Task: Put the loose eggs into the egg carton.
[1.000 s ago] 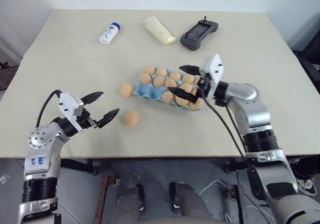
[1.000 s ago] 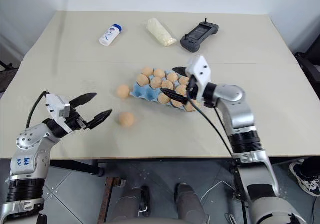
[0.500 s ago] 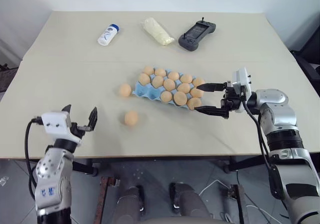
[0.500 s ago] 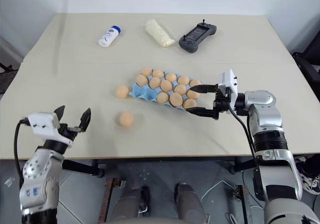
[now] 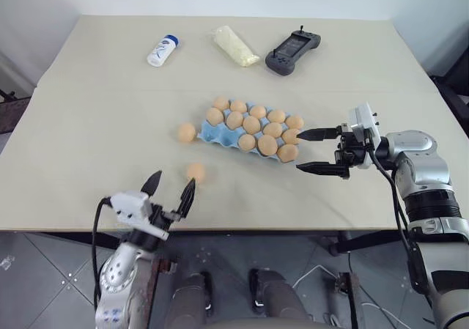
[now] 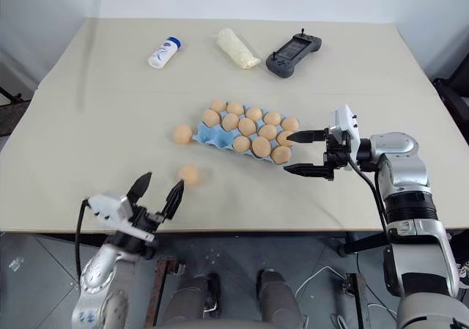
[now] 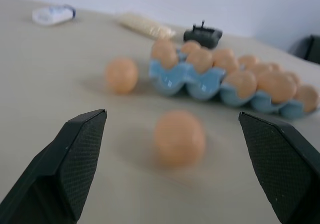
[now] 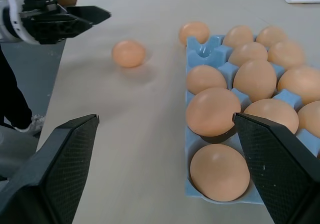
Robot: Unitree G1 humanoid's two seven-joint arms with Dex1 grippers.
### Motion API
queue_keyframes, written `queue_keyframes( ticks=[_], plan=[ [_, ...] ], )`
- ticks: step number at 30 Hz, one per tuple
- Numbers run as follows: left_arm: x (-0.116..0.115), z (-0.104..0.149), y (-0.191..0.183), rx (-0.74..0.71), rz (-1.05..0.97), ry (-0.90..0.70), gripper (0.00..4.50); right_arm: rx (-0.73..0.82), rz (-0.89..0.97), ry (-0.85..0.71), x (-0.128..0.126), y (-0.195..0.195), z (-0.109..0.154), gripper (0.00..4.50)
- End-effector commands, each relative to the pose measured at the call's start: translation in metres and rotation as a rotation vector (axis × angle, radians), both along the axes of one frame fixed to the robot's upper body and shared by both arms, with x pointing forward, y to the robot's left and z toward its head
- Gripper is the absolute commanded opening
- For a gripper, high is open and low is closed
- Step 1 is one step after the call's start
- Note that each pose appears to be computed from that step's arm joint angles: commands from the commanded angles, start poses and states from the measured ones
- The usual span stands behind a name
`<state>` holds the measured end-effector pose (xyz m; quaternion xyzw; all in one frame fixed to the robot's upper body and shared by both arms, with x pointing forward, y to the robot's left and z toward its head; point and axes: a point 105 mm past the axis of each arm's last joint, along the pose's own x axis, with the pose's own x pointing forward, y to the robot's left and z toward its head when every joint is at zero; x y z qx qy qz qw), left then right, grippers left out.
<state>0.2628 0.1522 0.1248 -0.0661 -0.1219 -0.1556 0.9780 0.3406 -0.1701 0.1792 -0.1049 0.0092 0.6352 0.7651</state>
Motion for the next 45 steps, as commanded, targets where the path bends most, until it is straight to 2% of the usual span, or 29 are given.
queue_keyframes(
  ticks=[1, 4, 10, 15, 22, 25, 32, 34, 39, 45],
  plan=[
    [0.001, 0.02, -0.013, 0.01, -0.028, -0.066, 4.5, 0.003, 0.109, -0.011, -0.016, 0.0, 0.009, 4.48],
    [0.007, 0.022, -0.02, 0.015, -0.044, -0.061, 4.5, -0.005, 0.122, -0.005, -0.021, -0.001, 0.008, 4.48],
    [0.025, 0.009, -0.029, 0.029, -0.068, 0.042, 4.5, 0.004, 0.127, -0.008, -0.023, 0.001, 0.009, 4.48],
    [0.042, -0.004, -0.027, 0.062, -0.01, 0.163, 4.5, 0.011, 0.108, -0.013, -0.022, 0.003, 0.009, 4.48],
    [0.045, -0.013, -0.035, 0.076, -0.032, 0.277, 4.5, 0.005, 0.081, -0.015, -0.022, 0.002, 0.008, 4.48],
    [0.042, -0.011, -0.039, 0.07, -0.063, 0.276, 3.89, 0.006, 0.078, -0.016, -0.022, 0.002, 0.008, 4.5],
    [0.042, -0.004, -0.04, 0.056, -0.077, 0.265, 1.82, 0.025, 0.077, -0.029, -0.02, 0.002, 0.011, 4.5],
    [0.045, 0.004, -0.039, 0.057, -0.073, 0.224, 1.68, 0.038, 0.08, -0.034, -0.02, 0.001, 0.013, 4.5],
    [0.06, 0.044, -0.046, 0.115, -0.091, 0.004, 1.64, 0.151, 0.077, -0.042, -0.019, -0.006, 0.023, 4.5],
    [0.083, 0.061, -0.066, 0.122, -0.154, -0.078, 1.64, 0.181, -0.007, -0.034, -0.017, -0.017, 0.015, 4.5]
  ],
)
